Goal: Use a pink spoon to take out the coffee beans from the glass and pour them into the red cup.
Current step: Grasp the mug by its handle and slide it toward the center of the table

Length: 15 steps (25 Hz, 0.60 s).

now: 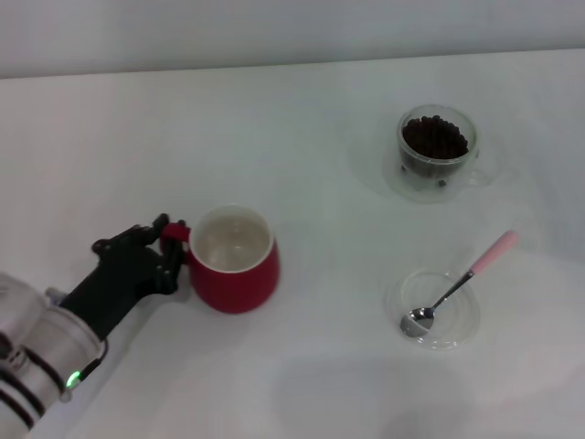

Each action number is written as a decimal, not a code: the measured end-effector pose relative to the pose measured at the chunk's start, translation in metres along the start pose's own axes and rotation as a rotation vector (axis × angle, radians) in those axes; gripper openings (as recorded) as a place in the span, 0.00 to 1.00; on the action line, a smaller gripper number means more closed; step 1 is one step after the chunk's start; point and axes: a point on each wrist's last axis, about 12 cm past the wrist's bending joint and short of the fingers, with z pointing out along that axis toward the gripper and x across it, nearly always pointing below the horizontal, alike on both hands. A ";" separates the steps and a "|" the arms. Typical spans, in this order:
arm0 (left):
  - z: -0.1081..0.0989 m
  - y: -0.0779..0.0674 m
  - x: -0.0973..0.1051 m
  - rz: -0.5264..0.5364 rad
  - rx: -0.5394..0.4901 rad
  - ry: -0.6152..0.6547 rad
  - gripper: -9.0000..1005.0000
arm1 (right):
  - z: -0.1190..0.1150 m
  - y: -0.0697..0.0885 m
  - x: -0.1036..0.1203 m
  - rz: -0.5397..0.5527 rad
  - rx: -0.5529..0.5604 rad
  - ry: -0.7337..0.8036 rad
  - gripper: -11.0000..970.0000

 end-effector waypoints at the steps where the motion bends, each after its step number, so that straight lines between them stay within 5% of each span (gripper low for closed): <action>1: 0.002 -0.001 -0.001 0.006 0.009 0.004 0.20 | 0.000 0.000 0.000 0.001 0.000 0.000 0.90; 15: 0.049 -0.021 -0.027 0.124 0.188 0.040 0.18 | -0.001 0.000 0.001 0.000 0.000 0.003 0.90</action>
